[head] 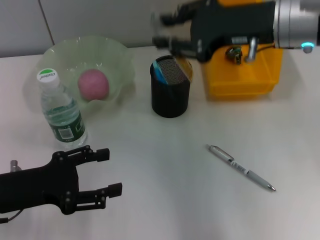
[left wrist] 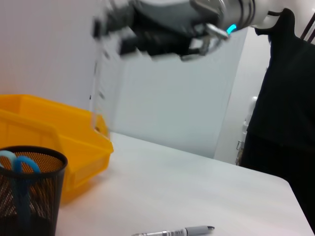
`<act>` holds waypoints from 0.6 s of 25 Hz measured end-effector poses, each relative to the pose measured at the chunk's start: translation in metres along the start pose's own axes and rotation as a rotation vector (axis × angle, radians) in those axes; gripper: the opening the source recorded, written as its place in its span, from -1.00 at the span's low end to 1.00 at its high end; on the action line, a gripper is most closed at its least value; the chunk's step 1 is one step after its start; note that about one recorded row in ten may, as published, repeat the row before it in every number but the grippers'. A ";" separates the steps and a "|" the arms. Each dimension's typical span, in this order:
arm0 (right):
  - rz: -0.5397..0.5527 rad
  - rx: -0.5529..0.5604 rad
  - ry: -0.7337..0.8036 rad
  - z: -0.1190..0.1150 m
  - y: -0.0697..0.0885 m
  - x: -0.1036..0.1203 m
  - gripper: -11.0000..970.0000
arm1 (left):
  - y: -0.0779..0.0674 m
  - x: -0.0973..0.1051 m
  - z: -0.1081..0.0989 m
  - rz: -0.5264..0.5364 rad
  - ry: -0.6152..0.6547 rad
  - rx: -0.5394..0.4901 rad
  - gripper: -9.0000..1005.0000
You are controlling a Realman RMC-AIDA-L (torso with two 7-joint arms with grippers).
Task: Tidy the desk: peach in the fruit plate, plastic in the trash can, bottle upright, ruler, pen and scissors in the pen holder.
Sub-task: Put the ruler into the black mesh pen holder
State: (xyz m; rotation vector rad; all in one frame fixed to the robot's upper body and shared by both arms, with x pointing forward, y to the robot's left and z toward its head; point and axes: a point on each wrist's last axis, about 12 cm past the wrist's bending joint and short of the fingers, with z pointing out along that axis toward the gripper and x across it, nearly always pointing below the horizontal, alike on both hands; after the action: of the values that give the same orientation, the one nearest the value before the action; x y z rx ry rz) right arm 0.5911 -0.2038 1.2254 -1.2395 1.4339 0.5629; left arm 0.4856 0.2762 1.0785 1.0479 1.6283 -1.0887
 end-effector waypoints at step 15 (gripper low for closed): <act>0.183 0.207 -0.051 0.037 -0.015 0.037 -0.20 | 0.000 -0.002 0.002 0.005 0.014 0.024 0.68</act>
State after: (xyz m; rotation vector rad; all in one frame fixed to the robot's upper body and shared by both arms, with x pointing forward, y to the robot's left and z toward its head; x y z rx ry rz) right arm 0.6259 -0.1909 1.1851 -0.9309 1.5306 0.5498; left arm 0.4870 0.2737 1.0796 1.0771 1.6269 -1.1021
